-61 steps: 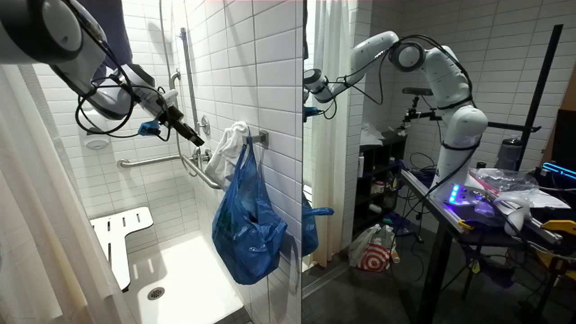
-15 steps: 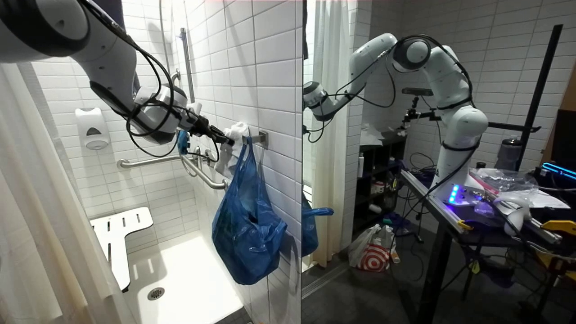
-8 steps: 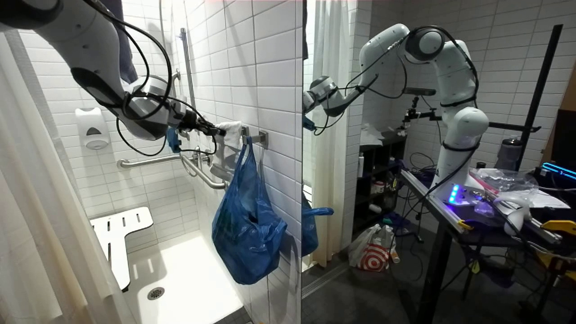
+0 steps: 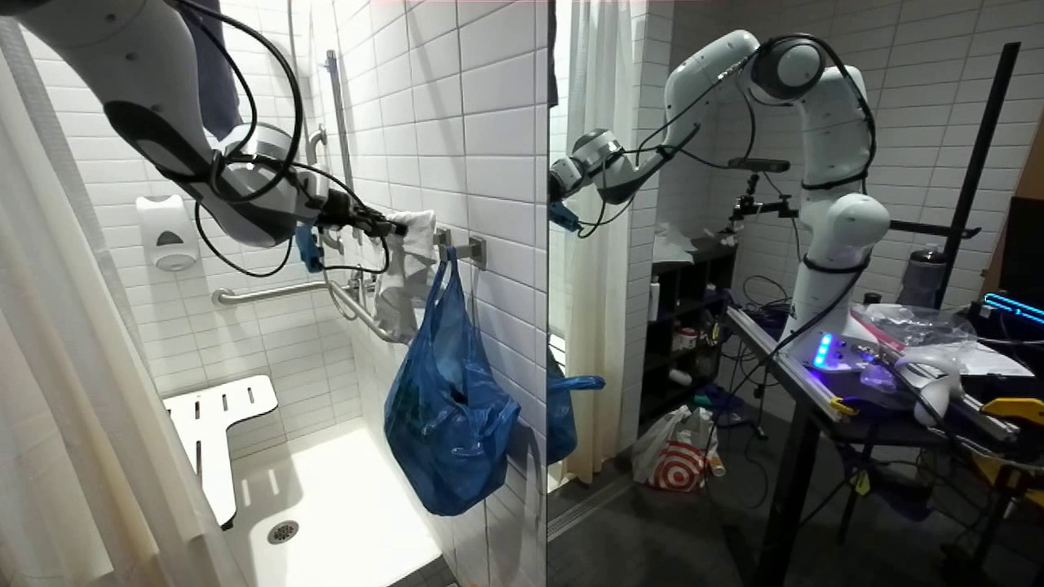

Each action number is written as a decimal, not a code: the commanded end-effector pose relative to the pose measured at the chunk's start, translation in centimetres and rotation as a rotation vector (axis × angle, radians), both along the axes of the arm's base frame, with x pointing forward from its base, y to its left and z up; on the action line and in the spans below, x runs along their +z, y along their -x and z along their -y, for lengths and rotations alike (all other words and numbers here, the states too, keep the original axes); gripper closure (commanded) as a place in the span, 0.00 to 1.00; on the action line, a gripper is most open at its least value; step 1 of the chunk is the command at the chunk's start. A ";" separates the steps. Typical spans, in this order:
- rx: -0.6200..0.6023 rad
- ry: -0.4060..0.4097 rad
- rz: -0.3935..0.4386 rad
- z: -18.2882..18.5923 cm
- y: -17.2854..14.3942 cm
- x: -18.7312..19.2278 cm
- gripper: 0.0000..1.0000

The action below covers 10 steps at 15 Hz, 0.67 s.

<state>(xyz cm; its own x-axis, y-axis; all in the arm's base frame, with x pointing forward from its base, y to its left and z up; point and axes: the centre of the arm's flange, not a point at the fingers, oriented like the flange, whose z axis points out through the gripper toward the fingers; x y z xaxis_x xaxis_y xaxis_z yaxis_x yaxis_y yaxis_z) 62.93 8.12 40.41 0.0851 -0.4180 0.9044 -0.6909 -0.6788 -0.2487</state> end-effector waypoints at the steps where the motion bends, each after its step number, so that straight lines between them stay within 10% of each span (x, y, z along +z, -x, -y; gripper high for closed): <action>1: -0.040 -0.027 0.043 2.2 1.5 1.3 0.99; 10: -0.009 0.031 0.204 2.8 9.0 1.7 0.99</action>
